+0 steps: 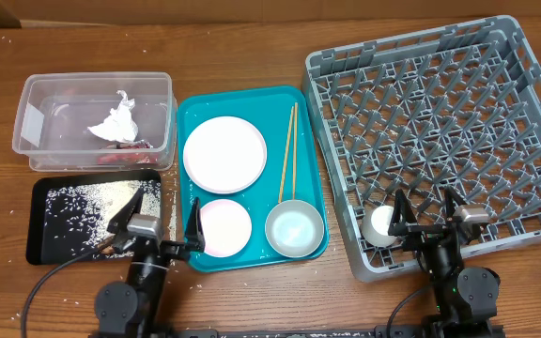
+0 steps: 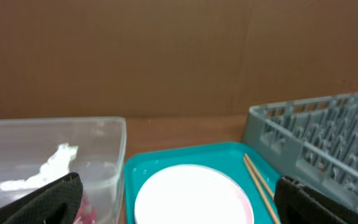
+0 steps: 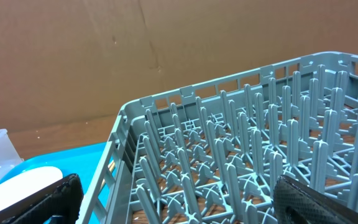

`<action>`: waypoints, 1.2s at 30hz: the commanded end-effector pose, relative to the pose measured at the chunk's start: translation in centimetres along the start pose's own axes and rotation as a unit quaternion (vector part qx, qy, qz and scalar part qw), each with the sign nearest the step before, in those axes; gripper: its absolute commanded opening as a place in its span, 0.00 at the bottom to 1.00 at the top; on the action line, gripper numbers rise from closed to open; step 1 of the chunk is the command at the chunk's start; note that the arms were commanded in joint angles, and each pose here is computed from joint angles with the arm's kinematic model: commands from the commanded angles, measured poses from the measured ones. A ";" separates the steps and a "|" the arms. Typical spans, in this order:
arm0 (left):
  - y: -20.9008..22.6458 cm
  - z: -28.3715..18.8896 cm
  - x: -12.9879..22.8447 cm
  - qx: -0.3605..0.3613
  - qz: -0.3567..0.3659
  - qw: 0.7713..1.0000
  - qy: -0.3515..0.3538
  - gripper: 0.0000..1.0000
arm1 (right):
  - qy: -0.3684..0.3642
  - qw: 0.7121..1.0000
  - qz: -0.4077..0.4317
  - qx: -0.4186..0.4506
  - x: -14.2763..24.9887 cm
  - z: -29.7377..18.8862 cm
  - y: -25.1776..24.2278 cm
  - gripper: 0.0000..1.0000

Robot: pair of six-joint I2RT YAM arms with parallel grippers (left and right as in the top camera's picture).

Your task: Sort waste into correct bins and load items into the dishwasher

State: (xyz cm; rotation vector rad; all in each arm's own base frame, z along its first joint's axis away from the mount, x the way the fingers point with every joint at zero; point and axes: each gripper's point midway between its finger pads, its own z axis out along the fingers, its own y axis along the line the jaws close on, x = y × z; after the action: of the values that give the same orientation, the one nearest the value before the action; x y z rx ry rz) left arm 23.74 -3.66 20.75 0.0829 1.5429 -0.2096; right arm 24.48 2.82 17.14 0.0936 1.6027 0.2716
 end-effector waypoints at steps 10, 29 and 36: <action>0.4 0.4 5.0 -0.004 -0.047 0.998 0.049 1.00 | -0.004 1.000 -0.002 0.004 0.1 0.0 -0.3 1.00; 0.4 0.4 5.0 -0.004 -0.047 0.998 0.049 1.00 | -0.004 1.000 -0.002 0.004 0.1 0.0 -0.3 1.00; 0.4 0.4 5.0 -0.004 -0.047 0.998 0.049 1.00 | -0.004 1.000 -0.002 0.005 0.1 0.0 -0.3 1.00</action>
State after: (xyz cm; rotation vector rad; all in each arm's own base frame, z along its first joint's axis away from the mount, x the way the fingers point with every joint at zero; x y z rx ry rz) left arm 24.33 -3.87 15.83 0.0264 1.6486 -0.2743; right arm 24.49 2.81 17.11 0.0943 1.6038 0.2709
